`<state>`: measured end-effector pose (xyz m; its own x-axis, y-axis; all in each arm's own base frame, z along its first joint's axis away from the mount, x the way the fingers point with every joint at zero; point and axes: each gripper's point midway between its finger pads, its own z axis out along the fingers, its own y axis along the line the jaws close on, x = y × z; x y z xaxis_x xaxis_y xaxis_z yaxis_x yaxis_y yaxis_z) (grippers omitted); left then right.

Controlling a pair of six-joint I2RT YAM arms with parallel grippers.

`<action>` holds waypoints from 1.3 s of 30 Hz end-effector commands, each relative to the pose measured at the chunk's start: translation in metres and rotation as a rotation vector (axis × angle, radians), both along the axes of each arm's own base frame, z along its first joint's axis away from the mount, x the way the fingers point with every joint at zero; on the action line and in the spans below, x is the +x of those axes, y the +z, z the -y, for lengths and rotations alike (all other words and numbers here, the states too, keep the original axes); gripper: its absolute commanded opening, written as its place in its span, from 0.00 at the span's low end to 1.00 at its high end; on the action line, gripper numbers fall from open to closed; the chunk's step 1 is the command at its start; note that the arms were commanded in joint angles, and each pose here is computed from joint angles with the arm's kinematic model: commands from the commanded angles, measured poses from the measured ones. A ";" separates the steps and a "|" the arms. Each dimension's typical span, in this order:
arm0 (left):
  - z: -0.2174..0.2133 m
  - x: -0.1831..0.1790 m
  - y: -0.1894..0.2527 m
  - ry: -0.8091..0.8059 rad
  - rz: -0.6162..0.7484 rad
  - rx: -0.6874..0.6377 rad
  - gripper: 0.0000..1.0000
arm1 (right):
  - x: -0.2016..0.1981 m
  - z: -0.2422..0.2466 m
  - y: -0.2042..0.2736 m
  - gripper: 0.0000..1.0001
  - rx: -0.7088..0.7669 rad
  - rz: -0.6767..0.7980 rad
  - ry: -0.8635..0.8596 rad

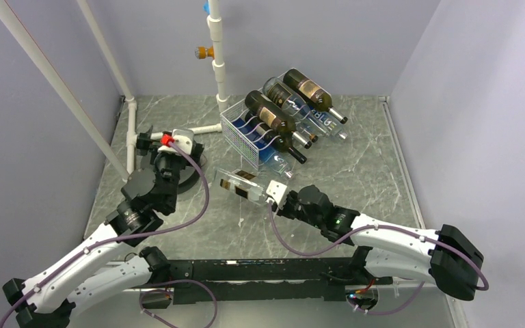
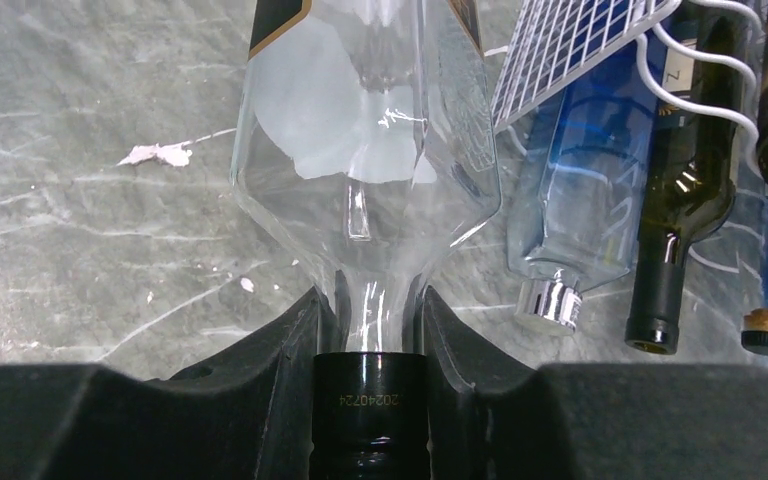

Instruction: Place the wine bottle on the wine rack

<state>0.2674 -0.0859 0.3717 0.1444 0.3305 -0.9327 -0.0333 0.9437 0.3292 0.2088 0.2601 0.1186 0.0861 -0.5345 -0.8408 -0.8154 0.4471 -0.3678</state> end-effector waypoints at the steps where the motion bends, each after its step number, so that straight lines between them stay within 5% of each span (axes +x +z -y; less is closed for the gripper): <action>1: -0.025 -0.005 0.025 0.103 0.092 -0.012 0.98 | 0.026 -0.028 0.137 0.00 0.376 0.225 -0.045; 16: -0.044 -0.012 0.021 0.163 0.122 0.002 0.98 | 0.102 -0.014 0.215 0.00 0.425 0.316 -0.216; 39: -0.037 -0.004 0.011 0.166 0.109 0.083 0.97 | 0.184 -0.009 0.173 0.00 0.462 0.299 -0.287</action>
<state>0.2662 -0.0548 0.3740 0.1516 0.4474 -0.8814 -0.1981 0.8874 0.4163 0.3735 0.2631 0.1942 0.0072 -0.3867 -0.9222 -0.6101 0.7290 -0.3105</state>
